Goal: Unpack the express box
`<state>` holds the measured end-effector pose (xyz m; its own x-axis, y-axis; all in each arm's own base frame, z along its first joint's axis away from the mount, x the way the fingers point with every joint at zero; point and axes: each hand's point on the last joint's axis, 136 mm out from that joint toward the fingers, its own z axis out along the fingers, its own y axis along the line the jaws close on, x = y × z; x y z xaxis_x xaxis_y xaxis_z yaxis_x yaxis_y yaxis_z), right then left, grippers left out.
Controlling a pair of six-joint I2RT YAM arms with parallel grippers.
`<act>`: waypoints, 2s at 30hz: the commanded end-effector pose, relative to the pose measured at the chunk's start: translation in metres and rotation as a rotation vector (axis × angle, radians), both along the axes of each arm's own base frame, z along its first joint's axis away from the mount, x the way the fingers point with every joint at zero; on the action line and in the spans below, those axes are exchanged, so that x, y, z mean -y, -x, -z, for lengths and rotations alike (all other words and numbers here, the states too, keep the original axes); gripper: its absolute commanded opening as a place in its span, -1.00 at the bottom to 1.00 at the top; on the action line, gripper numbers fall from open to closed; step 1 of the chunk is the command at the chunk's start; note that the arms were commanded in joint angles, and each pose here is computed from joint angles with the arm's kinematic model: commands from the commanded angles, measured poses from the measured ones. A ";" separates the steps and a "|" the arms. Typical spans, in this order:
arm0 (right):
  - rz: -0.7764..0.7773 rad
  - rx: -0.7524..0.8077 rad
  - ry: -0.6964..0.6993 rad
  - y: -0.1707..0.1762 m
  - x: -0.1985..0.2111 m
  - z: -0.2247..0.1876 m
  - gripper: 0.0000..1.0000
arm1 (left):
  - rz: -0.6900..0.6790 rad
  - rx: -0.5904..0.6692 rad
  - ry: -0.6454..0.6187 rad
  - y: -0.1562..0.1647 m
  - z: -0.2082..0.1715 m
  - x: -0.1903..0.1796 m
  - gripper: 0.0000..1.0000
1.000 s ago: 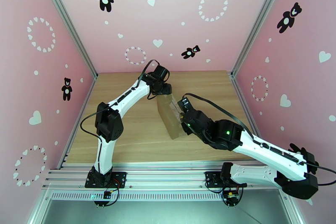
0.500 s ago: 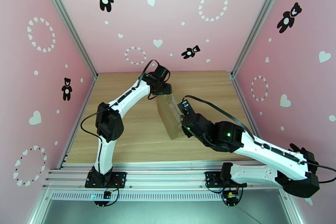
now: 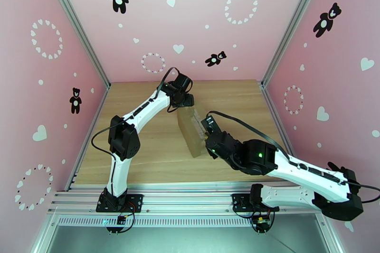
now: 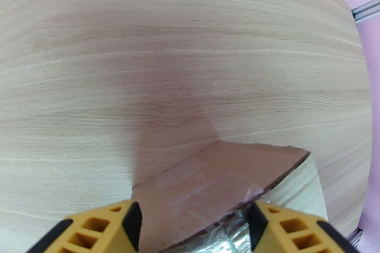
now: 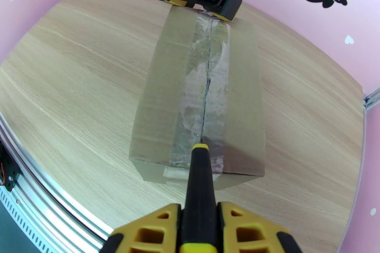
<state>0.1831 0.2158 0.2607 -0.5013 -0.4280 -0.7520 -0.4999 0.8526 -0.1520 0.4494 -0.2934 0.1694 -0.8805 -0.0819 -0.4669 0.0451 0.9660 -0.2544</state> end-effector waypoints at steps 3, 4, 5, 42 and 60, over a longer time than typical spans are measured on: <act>-0.064 -0.099 0.039 0.027 0.007 0.013 -1.00 | -0.162 -0.100 -0.244 -0.005 0.071 -0.059 0.29; -0.064 -0.099 0.038 0.028 0.008 0.012 -1.00 | -0.164 -0.100 -0.245 -0.005 0.071 -0.059 0.29; -0.064 -0.098 0.036 0.029 0.008 0.012 -1.00 | -0.166 -0.099 -0.245 -0.005 0.071 -0.059 0.29; -0.048 -0.111 0.010 0.046 0.020 0.015 -1.00 | -0.230 -0.060 -0.269 -0.007 0.063 -0.071 0.29; -0.043 -0.101 -0.003 0.047 0.024 0.013 -1.00 | -0.252 -0.003 -0.238 -0.011 0.039 -0.070 0.29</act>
<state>0.1376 0.1992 0.2496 -0.5513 -0.4489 -0.7032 -0.5528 0.8279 -0.0951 0.4841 -0.2401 0.1683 -0.7776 -0.2372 -0.5823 -0.1863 0.9714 -0.1469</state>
